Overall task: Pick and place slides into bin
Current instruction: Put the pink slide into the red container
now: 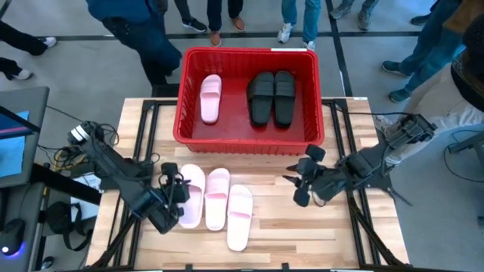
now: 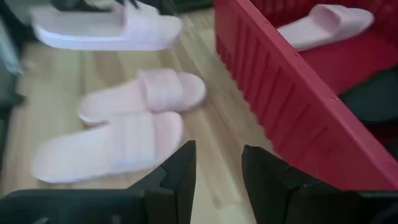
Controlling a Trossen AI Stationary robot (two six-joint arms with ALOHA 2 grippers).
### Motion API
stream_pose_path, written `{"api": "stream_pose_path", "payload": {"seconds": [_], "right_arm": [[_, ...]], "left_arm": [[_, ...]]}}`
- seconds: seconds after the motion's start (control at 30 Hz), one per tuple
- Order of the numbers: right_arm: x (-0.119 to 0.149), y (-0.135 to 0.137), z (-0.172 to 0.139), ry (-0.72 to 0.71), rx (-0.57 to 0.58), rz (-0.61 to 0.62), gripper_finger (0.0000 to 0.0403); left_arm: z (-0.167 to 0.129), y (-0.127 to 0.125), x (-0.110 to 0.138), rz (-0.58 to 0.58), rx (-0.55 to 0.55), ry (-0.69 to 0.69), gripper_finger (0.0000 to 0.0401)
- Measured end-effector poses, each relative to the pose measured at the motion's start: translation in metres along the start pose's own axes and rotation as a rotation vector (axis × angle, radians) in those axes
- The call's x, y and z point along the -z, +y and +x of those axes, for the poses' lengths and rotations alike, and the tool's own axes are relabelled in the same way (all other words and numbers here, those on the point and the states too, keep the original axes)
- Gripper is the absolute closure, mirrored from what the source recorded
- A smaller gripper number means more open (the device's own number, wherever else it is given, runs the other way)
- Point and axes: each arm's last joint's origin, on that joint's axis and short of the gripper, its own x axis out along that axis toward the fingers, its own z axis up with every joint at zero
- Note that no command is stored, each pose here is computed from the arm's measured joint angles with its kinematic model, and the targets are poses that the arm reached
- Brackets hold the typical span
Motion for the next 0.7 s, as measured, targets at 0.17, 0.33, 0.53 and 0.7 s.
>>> {"api": "stream_pose_path", "payload": {"seconds": [0.17, 0.33, 0.53, 0.7], "right_arm": [[0.016, -0.013, -0.006, -0.086, -0.079, 0.066, 0.0285], [0.035, -0.023, -0.008, -0.128, -0.123, 0.098, 0.0285], [0.055, -0.032, -0.01, -0.166, -0.169, 0.119, 0.0285], [0.066, -0.038, -0.013, -0.207, -0.219, 0.125, 0.0285]], "left_arm": [[-0.007, 0.025, -0.021, 0.061, -0.051, -0.016, 0.04], [-0.008, 0.049, -0.048, 0.089, -0.075, -0.019, 0.0401], [-0.018, 0.084, -0.08, 0.094, -0.112, -0.055, 0.0401], [-0.014, 0.12, -0.1, 0.14, -0.202, -0.049, 0.0401]]}}
